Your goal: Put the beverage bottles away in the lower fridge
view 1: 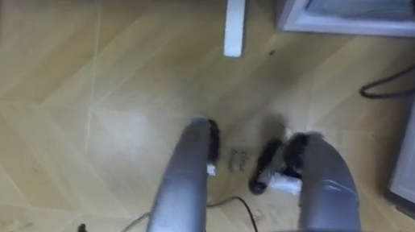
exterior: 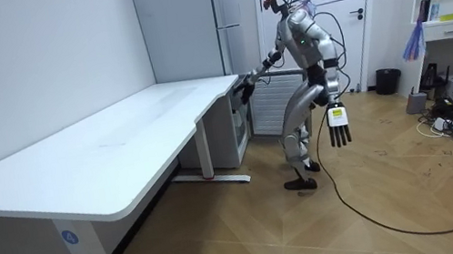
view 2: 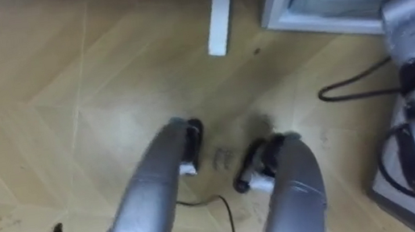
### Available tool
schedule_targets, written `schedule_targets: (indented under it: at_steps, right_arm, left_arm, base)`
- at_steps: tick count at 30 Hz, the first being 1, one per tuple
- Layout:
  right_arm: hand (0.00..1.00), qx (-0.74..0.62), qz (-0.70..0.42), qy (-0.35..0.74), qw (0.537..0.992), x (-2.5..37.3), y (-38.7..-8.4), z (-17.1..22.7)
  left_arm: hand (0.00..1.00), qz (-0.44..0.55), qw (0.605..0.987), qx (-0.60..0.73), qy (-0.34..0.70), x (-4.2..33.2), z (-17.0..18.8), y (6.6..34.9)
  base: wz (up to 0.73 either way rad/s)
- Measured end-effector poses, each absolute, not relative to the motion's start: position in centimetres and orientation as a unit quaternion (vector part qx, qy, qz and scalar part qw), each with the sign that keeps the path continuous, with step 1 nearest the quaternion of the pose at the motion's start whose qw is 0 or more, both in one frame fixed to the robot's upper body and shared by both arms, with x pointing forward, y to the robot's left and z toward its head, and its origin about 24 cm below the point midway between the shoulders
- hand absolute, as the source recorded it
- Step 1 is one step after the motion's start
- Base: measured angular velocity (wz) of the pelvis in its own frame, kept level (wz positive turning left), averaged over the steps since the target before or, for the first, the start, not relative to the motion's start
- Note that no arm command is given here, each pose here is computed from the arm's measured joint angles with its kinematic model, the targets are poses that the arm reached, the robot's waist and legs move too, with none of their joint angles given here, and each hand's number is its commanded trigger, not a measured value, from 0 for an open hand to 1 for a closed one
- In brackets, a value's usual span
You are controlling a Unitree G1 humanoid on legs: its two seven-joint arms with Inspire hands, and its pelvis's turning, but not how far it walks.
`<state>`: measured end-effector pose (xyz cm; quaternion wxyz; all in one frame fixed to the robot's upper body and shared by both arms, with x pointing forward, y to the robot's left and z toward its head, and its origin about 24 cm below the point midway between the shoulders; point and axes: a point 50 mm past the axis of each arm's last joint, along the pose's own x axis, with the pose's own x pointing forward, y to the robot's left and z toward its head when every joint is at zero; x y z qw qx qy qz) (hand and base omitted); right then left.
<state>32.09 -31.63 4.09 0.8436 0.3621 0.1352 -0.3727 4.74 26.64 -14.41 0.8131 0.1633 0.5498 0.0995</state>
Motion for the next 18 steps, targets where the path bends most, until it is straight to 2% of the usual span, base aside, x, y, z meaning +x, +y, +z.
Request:
schedule_targets:
  at_steps: [7,11,18]
  right_arm:
    - [0.00,0.236,-0.266,0.212,0.910,28.2,-32.1,-1.4]
    - [0.00,0.226,-0.219,0.270,0.910,24.7,-31.3,-5.1]
    - [0.00,0.241,-0.170,0.328,0.898,21.2,-28.7,-8.8]
  left_arm:
    - [0.00,0.087,0.813,0.140,0.558,4.7,-14.4,27.1]
    - [0.00,0.091,0.802,0.137,0.575,4.0,-14.7,27.5]
    - [0.00,0.092,0.803,0.129,0.575,4.5,-15.0,26.8]
  base:
    - [-0.12]
    - [-0.02]
    - [-0.05]
